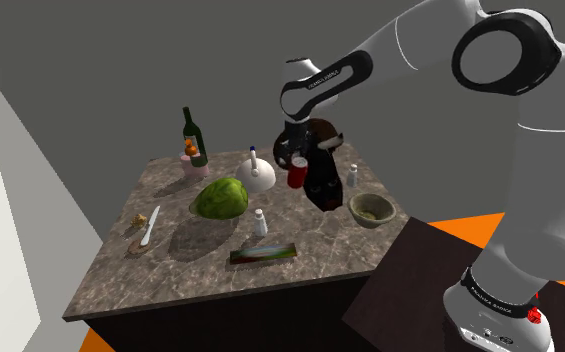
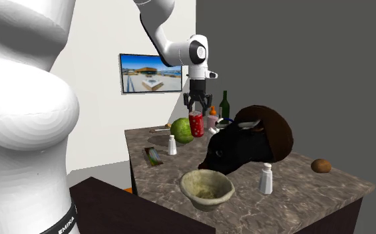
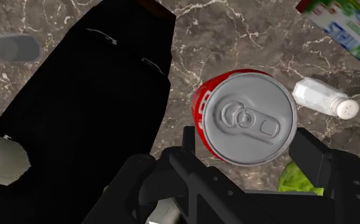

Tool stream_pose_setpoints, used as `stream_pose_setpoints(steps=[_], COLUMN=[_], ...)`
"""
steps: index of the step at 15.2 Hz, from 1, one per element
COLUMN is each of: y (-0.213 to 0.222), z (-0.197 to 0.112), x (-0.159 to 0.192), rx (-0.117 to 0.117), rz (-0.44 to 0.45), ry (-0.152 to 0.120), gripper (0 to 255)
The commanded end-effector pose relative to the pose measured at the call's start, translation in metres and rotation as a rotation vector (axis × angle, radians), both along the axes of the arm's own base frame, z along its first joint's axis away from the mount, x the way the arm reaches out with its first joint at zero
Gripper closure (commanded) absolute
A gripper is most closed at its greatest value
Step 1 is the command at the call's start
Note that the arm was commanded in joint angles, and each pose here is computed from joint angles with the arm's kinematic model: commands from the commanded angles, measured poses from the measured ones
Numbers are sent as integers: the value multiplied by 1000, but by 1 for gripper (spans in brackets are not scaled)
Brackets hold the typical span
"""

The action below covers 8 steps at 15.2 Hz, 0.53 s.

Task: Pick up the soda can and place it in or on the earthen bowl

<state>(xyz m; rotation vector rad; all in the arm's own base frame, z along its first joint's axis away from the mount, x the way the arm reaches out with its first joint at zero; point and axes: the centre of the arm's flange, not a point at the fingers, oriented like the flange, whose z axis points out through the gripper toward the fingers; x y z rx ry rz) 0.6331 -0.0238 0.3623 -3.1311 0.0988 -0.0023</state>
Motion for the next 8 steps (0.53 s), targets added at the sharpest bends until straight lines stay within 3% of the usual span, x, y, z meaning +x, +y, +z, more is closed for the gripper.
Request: stream_pose_setpoints(steps=[1,8], y=[-10,-54], z=[4,14], x=[-21,-102], rx=[0,0], rz=[0,0], ry=[0,0], gripper=[255,255])
